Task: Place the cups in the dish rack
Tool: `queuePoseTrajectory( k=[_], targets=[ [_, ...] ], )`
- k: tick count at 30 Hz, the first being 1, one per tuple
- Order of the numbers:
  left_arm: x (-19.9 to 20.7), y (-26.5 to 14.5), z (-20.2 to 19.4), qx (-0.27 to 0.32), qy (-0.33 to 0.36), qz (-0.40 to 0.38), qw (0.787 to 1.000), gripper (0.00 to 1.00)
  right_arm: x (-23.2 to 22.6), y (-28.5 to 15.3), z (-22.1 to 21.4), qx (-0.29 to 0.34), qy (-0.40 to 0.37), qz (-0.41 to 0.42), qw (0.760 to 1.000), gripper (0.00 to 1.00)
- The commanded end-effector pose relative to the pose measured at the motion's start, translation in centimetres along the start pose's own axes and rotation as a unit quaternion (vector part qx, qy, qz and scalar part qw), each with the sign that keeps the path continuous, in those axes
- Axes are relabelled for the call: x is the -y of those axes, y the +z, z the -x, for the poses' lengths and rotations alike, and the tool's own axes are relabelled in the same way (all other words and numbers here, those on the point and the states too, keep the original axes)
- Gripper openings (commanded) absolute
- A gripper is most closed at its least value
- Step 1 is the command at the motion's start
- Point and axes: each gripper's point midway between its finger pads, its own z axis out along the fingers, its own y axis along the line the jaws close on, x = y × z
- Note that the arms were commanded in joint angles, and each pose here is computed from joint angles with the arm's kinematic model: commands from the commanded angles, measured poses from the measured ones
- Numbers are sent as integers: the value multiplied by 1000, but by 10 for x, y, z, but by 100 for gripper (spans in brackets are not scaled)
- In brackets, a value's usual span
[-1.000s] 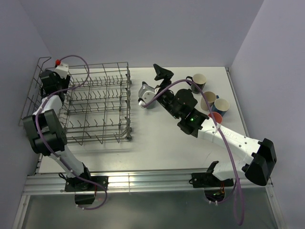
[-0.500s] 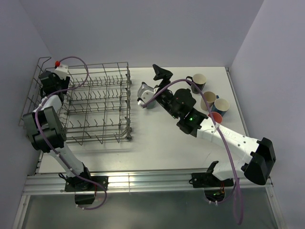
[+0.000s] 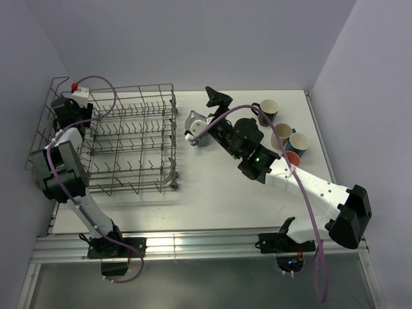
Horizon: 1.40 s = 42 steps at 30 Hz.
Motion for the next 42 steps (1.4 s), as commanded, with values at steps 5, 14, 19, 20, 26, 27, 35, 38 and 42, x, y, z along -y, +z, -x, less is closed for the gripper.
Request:
queuePoseTrajectory(
  k=[5, 14, 19, 20, 26, 27, 35, 38, 42],
  targets=[
    [-9, 1, 23, 29, -47, 1, 998, 0, 30, 5, 17, 14, 17, -36, 999, 100],
    [2, 9, 1, -31, -114, -26, 993, 0, 33, 9, 19, 11, 28, -35, 999, 100],
    [7, 12, -9, -51, -138, -36, 988, 0, 36, 8, 21, 14, 27, -36, 999, 100],
    [8, 12, -9, -53, -141, -39, 988, 0, 36, 7, 21, 13, 27, -36, 999, 100],
    [8, 8, -6, -51, -148, -43, 987, 31, 37, 5, 21, 15, 27, -37, 999, 100],
    [6, 6, -3, -48, -148, -41, 987, 39, 38, 4, 21, 15, 27, -39, 999, 100],
    [-2, -12, 10, -42, -149, -29, 988, 74, 39, -1, 22, 20, 24, -42, 999, 100],
    [-7, -19, 16, -34, -152, -21, 988, 89, 40, -2, 23, 21, 24, -42, 999, 100],
    [-7, -24, 20, -30, -151, -23, 988, 97, 42, -6, 22, 21, 22, -45, 999, 100]
  ],
)
